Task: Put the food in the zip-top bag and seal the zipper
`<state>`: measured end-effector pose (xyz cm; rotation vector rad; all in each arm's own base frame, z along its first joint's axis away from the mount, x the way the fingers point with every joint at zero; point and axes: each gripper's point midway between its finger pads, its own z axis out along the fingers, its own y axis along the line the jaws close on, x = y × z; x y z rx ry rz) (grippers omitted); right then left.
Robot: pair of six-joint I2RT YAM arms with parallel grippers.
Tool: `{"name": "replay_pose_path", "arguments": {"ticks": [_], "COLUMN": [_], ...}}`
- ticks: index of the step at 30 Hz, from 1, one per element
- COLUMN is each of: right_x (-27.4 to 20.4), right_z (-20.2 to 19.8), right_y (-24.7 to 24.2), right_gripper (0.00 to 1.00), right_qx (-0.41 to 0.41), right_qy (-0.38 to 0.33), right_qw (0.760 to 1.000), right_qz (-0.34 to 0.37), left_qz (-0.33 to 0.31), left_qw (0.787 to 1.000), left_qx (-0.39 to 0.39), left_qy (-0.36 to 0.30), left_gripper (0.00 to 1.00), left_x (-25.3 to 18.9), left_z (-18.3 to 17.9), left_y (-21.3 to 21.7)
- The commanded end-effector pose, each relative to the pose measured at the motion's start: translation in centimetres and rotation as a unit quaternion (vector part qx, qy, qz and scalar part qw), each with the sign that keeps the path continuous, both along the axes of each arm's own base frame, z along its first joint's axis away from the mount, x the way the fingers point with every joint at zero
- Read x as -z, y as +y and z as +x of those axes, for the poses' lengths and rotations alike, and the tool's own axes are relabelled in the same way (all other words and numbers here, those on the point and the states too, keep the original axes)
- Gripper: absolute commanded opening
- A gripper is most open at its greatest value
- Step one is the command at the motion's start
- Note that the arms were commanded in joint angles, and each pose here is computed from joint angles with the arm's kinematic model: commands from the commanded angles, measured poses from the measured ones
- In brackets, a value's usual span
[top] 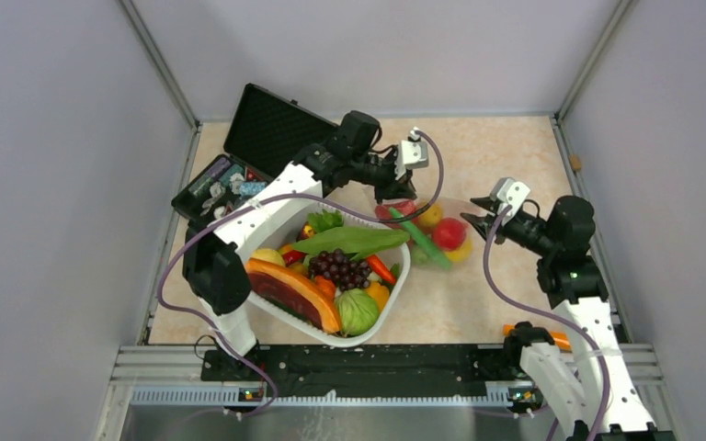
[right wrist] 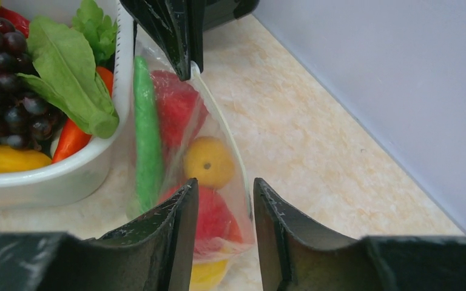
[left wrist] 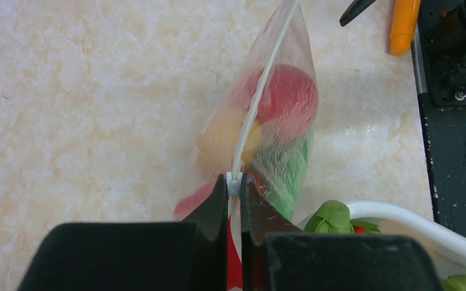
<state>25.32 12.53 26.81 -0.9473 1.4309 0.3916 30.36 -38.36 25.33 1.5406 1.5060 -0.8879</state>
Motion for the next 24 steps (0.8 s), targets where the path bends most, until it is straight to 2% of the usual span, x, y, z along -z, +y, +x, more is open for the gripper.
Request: {"name": "replay_pose_path", "arguments": {"ticks": [1, 6, 10, 13, 17, 24], "right_x": [-3.5, -4.1, -2.8, -2.1, -1.7, -0.7], "right_z": [-1.0, -1.6, -0.4, -0.9, -1.1, -0.9], "right_y": [0.3, 1.0, 0.3, 0.8, 1.4, 1.8], "right_gripper": [0.41, 0.43, 0.43, 0.42, 0.35, 0.34], "right_qx": [-0.019, -0.046, -0.024, -0.047, -0.068, -0.086], "right_qy": [-0.035, -0.02, -0.008, -0.002, 0.003, 0.032], "right_qw": [0.999, 0.999, 1.0, 0.999, 0.998, 0.996], "right_qz": [-0.004, -0.003, -0.018, -0.021, -0.011, -0.015], "left_qz": [-0.049, -0.03, -0.031, -0.031, -0.03, -0.026], "left_qw": [0.997, 0.996, 0.996, 0.996, 0.995, 0.996], "left_qx": [0.037, 0.058, 0.071, 0.075, 0.078, 0.077], "left_qy": [-0.042, -0.053, -0.047, -0.046, -0.046, -0.04], "left_gripper": [0.0, 0.0, 0.0, 0.0, 0.0, 0.0], "left_x": [-4.8, -4.6, -4.6, -4.5, -4.4, -3.9], "left_z": [-1.4, -2.5, -3.0, -3.3, -3.6, -3.9], "left_y": [-2.0, -4.0, -5.0, -5.3, -5.6, -6.0]}}
